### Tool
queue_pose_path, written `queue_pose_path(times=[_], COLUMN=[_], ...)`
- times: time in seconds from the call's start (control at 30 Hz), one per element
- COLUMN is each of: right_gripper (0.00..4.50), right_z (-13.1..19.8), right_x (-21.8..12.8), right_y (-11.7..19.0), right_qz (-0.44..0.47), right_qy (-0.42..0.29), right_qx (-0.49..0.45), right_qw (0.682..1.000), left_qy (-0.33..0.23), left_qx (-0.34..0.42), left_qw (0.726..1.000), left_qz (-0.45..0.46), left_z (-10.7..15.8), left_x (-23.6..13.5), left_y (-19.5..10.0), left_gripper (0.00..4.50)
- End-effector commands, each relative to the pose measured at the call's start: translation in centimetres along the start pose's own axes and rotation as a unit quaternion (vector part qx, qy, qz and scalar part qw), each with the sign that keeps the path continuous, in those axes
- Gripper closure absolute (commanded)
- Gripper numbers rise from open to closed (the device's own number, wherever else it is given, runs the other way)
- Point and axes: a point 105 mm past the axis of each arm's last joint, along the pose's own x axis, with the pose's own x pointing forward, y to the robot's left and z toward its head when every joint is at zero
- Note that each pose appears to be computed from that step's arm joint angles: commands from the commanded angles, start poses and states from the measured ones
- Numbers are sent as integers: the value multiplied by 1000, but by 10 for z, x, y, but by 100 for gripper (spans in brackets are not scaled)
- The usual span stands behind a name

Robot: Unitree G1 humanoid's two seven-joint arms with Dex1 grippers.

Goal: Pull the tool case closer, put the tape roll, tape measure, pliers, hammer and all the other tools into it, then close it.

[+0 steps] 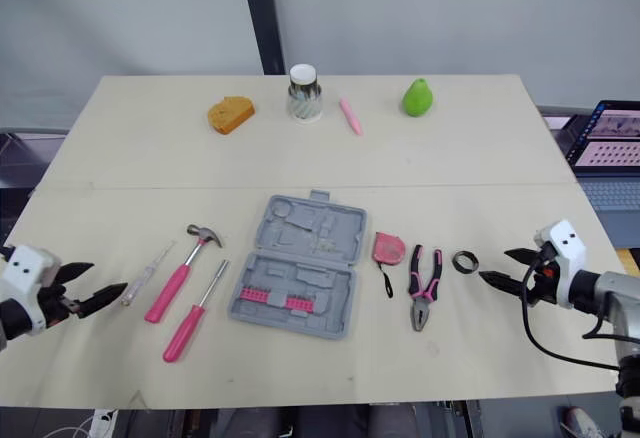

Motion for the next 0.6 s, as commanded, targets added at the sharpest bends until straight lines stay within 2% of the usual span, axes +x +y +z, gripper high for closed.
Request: queue_pose_path(times=[0.03, 0.1, 0.2, 0.3, 0.37, 0.43, 0.6], right_gripper=[0, 59, 189, 354, 449, 450, 450], right_z=[40, 45, 42, 41, 38, 34, 24], right_x=[17, 32, 52, 71, 82, 90, 107], right_y=[38, 65, 87, 104, 110, 116, 126], right_qz=[57, 94, 111, 127, 126, 129, 130], right_qy=[-51, -46, -20, -12, -5, 3, 16], right_qx=[-30, -45, -67, -79, -85, -87, -84], right_qw=[997, 994, 991, 989, 988, 988, 988], left_qy=[-32, -37, -43, -54, -53, -43, -34], left_qx=[42, 63, 92, 119, 125, 133, 143], left_qw=[997, 992, 985, 978, 976, 975, 971], left_qz=[-60, -99, -139, -163, -168, -173, -190], left_z=[37, 50, 64, 77, 78, 74, 66], left_x=[18, 33, 54, 78, 89, 99, 117], left_y=[-26, -46, -70, -88, -90, -91, -100], left_gripper=[3, 0, 86, 253, 354, 446, 446])
